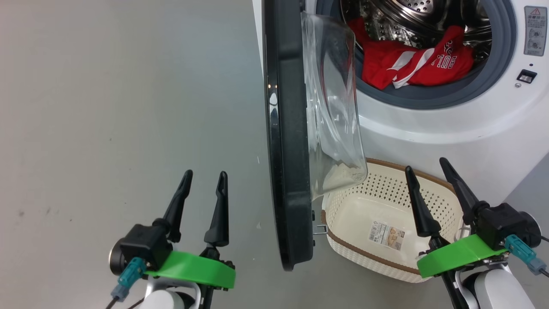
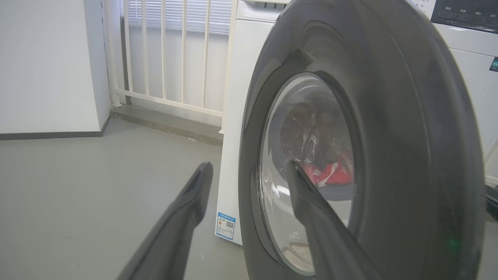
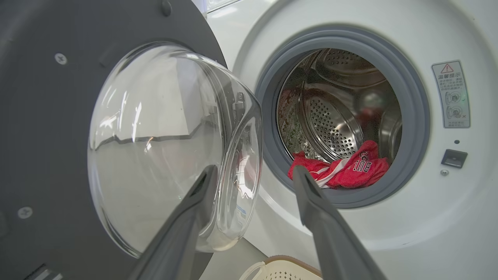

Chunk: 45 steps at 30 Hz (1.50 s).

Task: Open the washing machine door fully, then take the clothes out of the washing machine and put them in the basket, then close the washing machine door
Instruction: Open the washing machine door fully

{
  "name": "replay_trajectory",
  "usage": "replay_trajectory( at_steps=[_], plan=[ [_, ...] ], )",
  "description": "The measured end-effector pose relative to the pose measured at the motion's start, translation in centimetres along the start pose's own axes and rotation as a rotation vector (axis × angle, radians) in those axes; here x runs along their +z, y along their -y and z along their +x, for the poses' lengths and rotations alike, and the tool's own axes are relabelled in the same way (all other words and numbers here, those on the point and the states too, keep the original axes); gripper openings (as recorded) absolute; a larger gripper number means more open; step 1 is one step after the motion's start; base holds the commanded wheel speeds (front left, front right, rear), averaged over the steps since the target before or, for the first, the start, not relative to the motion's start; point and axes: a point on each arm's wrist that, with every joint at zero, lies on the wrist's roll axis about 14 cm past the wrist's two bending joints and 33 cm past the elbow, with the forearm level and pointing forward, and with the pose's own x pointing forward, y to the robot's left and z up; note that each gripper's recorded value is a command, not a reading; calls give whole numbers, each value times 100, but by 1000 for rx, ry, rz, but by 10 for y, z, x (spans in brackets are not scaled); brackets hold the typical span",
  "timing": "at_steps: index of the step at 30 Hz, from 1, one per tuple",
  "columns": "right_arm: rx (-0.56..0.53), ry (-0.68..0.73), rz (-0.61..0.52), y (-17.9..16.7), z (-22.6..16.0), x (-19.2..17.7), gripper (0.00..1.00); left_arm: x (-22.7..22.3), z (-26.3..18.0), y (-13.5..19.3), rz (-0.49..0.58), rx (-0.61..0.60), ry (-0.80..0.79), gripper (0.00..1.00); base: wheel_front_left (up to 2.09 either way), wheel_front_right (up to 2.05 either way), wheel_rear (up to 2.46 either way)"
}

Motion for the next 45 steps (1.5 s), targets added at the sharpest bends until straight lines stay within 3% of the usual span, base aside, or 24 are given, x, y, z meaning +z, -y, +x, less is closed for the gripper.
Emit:
replay_trajectory(
  at_steps=[15, 16, 17, 33, 45],
  plan=[
    [-17, -18, 19, 4, -9, -8, 100, -5, 1, 2, 1, -6, -15, 100, 0, 0, 0],
    [-18, -18, 20, 4, -9, -9, 100, -8, 1, 3, 3, -8, -22, 57, 0, 0, 0],
    [-19, -19, 20, 5, -9, -9, 100, -8, 1, 3, 4, -9, -24, 0, 0, 0, 0],
    [-35, -25, 20, 10, -12, -11, 100, 52, 9, 40, 59, -127, 175, 0, 0, 0, 0],
    [-48, -26, 26, 14, -14, -13, 100, 111, -8, 110, 18, -351, 328, 0, 0, 0, 0]
  ],
)
